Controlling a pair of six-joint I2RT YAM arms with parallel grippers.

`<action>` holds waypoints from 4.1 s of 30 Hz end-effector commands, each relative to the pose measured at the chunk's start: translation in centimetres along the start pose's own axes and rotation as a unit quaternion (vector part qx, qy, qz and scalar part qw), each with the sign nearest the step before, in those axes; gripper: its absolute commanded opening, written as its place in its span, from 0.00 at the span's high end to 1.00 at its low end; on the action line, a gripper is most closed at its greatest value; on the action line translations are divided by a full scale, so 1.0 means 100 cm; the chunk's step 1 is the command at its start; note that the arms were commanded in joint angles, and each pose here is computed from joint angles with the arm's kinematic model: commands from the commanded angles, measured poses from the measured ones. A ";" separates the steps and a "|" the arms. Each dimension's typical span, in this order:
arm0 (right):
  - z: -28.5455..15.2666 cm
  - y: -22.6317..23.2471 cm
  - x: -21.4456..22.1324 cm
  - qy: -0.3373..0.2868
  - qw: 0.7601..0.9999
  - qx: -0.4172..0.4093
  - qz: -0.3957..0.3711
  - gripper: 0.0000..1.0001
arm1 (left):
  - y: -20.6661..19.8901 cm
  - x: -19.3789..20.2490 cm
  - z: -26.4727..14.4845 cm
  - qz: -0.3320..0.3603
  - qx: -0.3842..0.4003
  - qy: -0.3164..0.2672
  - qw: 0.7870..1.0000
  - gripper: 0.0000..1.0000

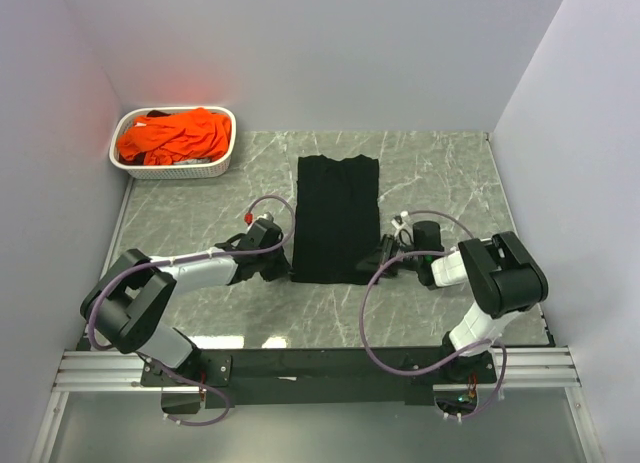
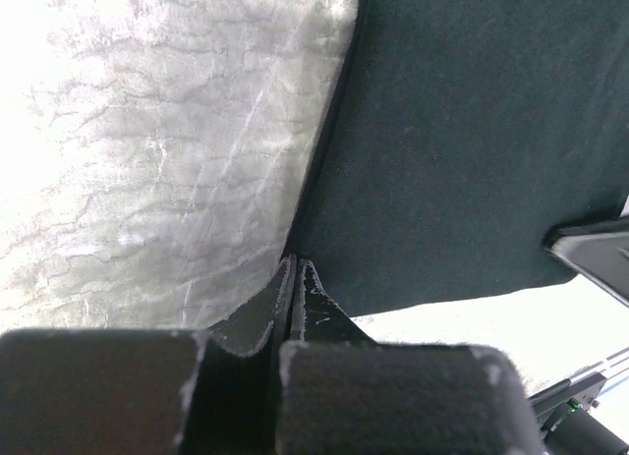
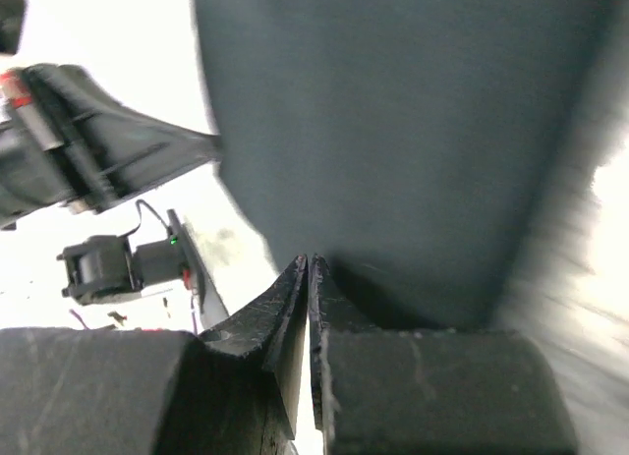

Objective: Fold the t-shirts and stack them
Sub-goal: Fold the tshirt

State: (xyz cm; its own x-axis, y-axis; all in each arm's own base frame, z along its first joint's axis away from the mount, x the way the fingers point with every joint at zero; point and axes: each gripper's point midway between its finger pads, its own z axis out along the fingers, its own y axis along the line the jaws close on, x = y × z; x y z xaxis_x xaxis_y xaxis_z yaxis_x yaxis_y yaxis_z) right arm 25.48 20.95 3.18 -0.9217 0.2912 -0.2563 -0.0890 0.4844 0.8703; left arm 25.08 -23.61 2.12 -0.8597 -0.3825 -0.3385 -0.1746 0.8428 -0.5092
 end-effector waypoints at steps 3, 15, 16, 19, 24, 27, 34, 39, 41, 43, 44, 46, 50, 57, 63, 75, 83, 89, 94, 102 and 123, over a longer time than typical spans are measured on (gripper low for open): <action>-0.004 -0.029 0.017 0.004 0.998 0.024 0.050 0.90 | 0.049 0.030 -0.004 0.002 -0.083 0.046 0.996 0.99; -0.059 0.010 -0.026 -0.070 0.984 0.151 -0.069 0.73 | 0.019 -0.010 -0.071 0.037 -0.057 -0.022 0.997 0.70; -0.068 0.002 -0.020 -0.068 0.977 0.190 -0.064 0.71 | 0.014 -0.015 -0.076 0.040 -0.053 -0.030 0.997 0.61; -0.095 0.001 -0.025 -0.101 0.957 0.263 -0.072 0.58 | 0.016 -0.021 -0.088 0.055 -0.057 -0.046 0.996 0.36; -0.110 -0.001 -0.009 -0.094 0.937 0.326 -0.080 0.49 | 0.017 -0.020 -0.094 0.084 -0.050 -0.044 0.994 0.19; -0.107 -0.004 0.002 -0.079 0.929 0.351 -0.085 0.46 | 0.019 -0.015 -0.093 0.095 -0.052 -0.032 0.994 0.20; -0.086 -0.008 0.006 -0.061 0.930 0.356 -0.069 0.48 | 0.025 -0.017 -0.093 0.108 -0.080 -0.040 0.990 0.22; -0.073 -0.008 0.005 -0.051 0.929 0.362 -0.062 0.51 | 0.031 -0.013 -0.091 0.120 -0.105 -0.040 0.986 0.21; -0.067 -0.006 0.004 -0.052 0.930 0.359 -0.060 0.53 | 0.029 -0.010 -0.089 0.121 -0.103 -0.037 0.987 0.21; -0.064 -0.005 0.002 -0.054 0.931 0.356 -0.057 0.53 | 0.029 -0.008 -0.088 0.121 -0.101 -0.036 0.987 0.21; -0.062 -0.008 0.002 -0.052 0.929 0.362 -0.056 0.53 | 0.029 -0.007 -0.086 0.121 -0.102 -0.035 0.987 0.21; -0.060 -0.010 0.001 -0.051 0.926 0.370 -0.053 0.53 | 0.028 -0.006 -0.085 0.120 -0.099 -0.033 0.987 0.21; -0.053 -0.018 0.001 -0.042 0.919 0.390 -0.049 0.53 | 0.029 -0.003 -0.081 0.123 -0.103 -0.029 0.987 0.21; -0.046 -0.034 0.009 -0.026 0.900 0.431 -0.054 0.54 | 0.029 0.003 -0.077 0.128 -0.109 -0.023 0.986 0.21; -0.049 -0.052 0.024 -0.001 0.879 0.473 -0.056 0.59 | 0.030 0.004 -0.076 0.129 -0.116 -0.021 0.985 0.21; -0.058 -0.070 0.042 0.023 0.868 0.493 -0.048 0.89 | 0.018 0.007 -0.067 0.120 -0.103 -0.010 0.987 0.22; -0.058 -0.064 0.043 0.020 0.879 0.473 -0.060 1.00 | -0.006 0.008 -0.050 0.088 -0.080 0.004 0.993 0.25; -0.058 -0.064 0.044 0.024 0.882 0.466 -0.067 1.00 | -0.018 0.006 -0.033 0.085 -0.086 0.014 0.993 0.41; -0.055 -0.063 0.047 0.027 0.888 0.454 -0.070 1.00 | -0.015 0.005 -0.020 0.090 -0.121 0.022 0.988 0.49; -0.055 -0.059 0.046 0.022 0.893 0.443 -0.077 1.00 | -0.002 0.019 -0.001 0.104 -0.161 0.045 0.980 0.53; -0.074 -0.029 0.090 0.064 0.908 0.404 -0.086 1.00 | 0.046 0.101 -0.039 0.136 -0.215 0.158 0.954 0.99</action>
State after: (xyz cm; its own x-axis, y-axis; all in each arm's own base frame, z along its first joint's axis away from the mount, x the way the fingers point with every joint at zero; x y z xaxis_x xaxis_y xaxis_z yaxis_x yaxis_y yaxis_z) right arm 19.34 16.92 1.50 -0.9221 0.1319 -0.3637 0.0419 0.9686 0.2450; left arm 21.35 -25.74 1.77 -0.9372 -0.1391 -0.3198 -0.0819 0.9791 -0.1861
